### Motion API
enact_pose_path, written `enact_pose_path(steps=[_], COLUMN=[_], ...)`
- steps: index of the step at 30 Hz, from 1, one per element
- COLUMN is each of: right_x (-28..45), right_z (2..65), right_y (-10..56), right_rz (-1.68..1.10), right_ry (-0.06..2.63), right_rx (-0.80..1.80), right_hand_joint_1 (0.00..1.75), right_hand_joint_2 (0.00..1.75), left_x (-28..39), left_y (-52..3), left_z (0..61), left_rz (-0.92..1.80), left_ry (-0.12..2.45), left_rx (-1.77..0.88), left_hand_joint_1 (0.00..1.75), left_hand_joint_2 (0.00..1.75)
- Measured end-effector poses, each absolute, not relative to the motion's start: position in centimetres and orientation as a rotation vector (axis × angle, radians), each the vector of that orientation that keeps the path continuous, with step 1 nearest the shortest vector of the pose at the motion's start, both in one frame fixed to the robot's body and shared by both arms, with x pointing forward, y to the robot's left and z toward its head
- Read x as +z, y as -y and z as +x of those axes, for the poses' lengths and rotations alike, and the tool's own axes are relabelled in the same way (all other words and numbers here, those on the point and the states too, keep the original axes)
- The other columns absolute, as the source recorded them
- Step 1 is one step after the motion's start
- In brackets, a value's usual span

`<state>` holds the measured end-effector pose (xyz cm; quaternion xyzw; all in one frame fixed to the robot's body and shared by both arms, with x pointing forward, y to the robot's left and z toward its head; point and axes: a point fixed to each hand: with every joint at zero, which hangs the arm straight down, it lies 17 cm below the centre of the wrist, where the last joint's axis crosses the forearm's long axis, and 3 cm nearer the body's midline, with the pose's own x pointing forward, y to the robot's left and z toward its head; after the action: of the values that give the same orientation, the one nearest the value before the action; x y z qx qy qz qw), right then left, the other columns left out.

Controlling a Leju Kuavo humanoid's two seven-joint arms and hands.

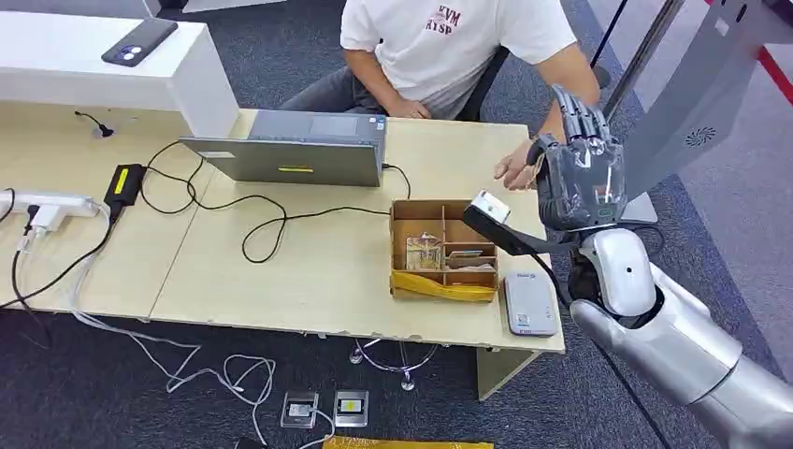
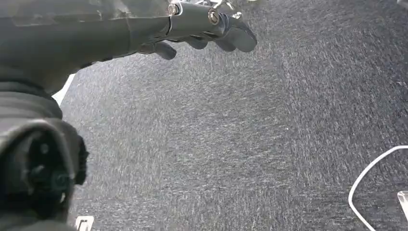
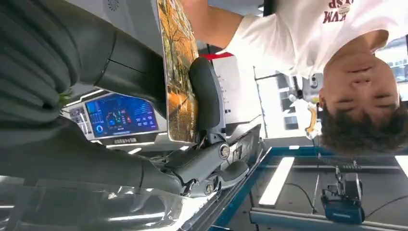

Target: Pass the card to the sensor for recognition and then transmit it.

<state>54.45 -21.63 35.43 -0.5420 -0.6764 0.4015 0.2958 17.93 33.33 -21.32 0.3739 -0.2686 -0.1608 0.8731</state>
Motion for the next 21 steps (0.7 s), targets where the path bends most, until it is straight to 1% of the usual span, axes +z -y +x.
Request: enact_pose_path(steps=[9, 21], right_x=[33.6, 24.6], right_z=[54.9, 54.5], right_y=[22.0, 25.4], right_rz=[-1.398, -1.268], right_ry=[1.757, 1.568], right_rx=[1.080, 1.088], right_hand_joint_1=[1.75, 1.75], right_hand_joint_2=[1.75, 1.75], left_x=[-21.3, -21.4], left_y=[-33.7, -33.6], left_z=[17.8, 17.7], left_rz=[0.785, 0.783], left_ry=[0.556, 0.555], left_rx=[-0.325, -0.318], left_hand_joint_1=[0.00, 0.00], left_hand_joint_2=[0.00, 0.00])
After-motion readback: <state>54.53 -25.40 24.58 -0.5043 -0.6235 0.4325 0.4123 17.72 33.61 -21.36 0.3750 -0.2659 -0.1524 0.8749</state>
